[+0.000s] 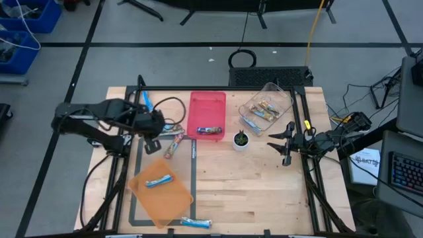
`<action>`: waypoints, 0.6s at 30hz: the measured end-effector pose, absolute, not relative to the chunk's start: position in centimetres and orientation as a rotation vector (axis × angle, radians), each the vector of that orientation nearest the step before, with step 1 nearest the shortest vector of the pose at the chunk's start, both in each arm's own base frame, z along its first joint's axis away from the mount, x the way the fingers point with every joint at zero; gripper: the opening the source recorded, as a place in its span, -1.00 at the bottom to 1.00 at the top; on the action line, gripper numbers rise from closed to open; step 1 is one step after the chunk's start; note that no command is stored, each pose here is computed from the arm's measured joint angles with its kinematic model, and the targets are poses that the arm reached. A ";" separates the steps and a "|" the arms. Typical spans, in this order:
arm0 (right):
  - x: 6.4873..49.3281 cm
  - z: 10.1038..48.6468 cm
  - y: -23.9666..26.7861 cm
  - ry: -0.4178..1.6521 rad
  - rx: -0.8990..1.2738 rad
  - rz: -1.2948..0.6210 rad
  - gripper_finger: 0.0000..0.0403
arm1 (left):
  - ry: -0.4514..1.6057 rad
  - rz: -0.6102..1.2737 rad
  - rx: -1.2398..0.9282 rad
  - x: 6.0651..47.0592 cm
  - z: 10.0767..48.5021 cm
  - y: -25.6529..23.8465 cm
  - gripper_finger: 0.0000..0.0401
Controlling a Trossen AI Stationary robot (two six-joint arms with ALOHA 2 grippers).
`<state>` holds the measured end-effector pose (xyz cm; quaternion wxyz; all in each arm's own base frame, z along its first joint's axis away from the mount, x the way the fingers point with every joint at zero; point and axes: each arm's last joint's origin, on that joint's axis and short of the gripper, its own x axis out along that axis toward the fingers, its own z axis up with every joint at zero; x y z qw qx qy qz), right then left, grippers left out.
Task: Pick and place Granola Bars by type
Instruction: Put the red granola bar into the orange bin
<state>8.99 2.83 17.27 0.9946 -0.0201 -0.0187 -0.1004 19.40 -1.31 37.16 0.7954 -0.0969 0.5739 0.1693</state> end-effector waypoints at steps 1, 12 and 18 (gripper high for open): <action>9.0 17.3 2.8 -0.037 -0.040 -0.201 -0.30 | 1.236 0.366 -0.213 18.9 36.8 -1.4 -0.88; 9.0 17.3 2.8 -0.038 -0.040 -0.201 -0.30 | 1.221 0.370 -0.298 14.2 32.8 -3.5 -0.88; 9.0 17.3 2.8 -0.038 -0.040 -0.201 -0.30 | 1.220 0.362 -0.317 12.5 30.0 -5.2 -0.88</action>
